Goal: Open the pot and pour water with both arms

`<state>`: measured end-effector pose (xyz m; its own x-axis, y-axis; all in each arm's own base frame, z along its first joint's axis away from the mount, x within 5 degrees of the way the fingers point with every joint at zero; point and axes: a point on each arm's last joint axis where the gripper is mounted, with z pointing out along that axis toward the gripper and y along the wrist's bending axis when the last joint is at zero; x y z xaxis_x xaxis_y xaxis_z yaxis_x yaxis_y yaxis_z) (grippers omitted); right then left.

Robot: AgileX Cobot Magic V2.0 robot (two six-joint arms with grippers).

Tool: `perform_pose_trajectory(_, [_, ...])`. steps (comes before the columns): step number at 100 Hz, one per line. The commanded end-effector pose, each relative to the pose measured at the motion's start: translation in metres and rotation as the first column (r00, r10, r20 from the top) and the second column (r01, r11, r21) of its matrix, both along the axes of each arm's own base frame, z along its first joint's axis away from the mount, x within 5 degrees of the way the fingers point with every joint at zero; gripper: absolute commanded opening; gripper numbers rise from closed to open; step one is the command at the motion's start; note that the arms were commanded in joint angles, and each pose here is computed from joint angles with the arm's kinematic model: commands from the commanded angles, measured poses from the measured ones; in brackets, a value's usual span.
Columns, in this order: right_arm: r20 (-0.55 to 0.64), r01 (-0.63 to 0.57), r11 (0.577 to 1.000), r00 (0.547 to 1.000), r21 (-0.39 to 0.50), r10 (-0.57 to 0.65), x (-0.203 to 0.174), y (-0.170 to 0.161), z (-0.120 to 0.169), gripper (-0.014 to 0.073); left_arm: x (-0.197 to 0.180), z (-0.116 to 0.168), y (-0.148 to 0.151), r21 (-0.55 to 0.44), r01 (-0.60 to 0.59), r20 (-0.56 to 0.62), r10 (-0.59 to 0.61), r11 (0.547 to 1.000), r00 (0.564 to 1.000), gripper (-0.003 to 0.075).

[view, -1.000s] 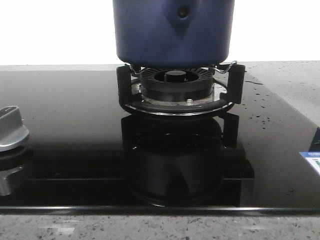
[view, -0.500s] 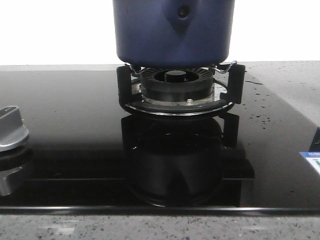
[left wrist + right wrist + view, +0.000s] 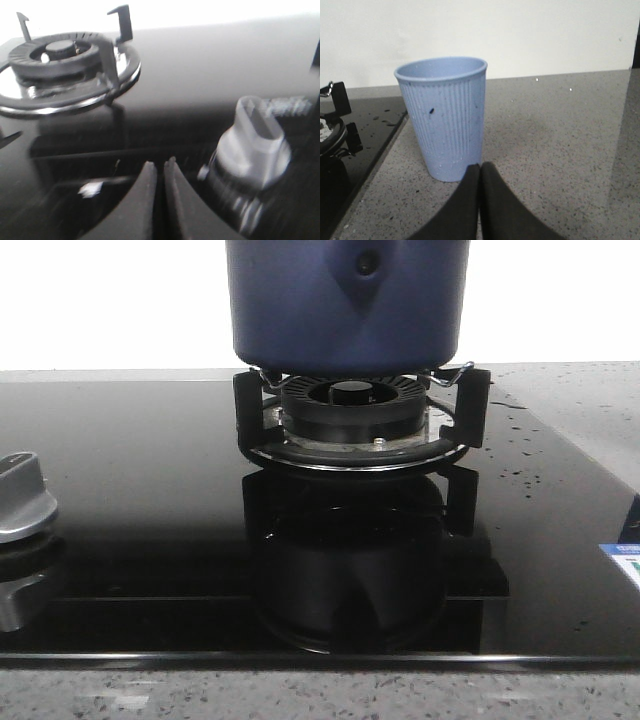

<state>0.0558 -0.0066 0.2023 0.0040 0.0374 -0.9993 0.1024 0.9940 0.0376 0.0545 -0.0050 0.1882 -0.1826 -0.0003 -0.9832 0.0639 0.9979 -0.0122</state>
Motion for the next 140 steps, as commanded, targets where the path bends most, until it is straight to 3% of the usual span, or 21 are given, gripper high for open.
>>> perform_pose_trajectory(1, [0.074, -0.018, 0.999, 0.997, -0.031, 0.020, 0.000, 0.002, -0.001, -0.0064, 0.001, 0.002, 0.001, -0.133, -0.018, 0.148, 0.038, 0.991, 0.988, -0.0020])
perform_pose_trajectory(14, [0.074, -0.018, 0.999, 0.997, -0.031, 0.020, 0.000, 0.002, -0.001, -0.0064, 0.001, 0.012, 0.004, -0.310, -0.020, 0.234, 0.097, 0.951, 0.967, -0.0020])
perform_pose_trajectory(41, [0.067, -0.016, 0.999, 0.998, -0.030, 0.018, 0.000, 0.002, -0.002, -0.0064, 0.001, 0.012, 0.004, -0.337, -0.019, 0.237, 0.105, 0.941, 0.966, -0.0020])
perform_pose_trajectory(65, [0.094, -0.024, 0.999, 0.995, -0.034, 0.027, 0.000, 0.003, 0.001, -0.0064, 0.001, 0.012, 0.005, -0.506, -0.009, 0.210, 0.134, 0.862, 0.968, -0.0020])
perform_pose_trajectory(85, [0.094, -0.024, 0.999, 0.995, -0.034, 0.027, 0.000, 0.003, 0.001, -0.0064, 0.001, 0.012, 0.004, -0.539, -0.007, 0.203, 0.138, 0.843, 0.969, -0.0020])
perform_pose_trajectory(140, [0.095, -0.024, 0.999, 0.995, -0.034, 0.027, 0.000, 0.003, 0.001, -0.0064, 0.001, 0.012, 0.004, -0.538, -0.007, 0.202, 0.136, 0.843, 0.970, -0.0020])
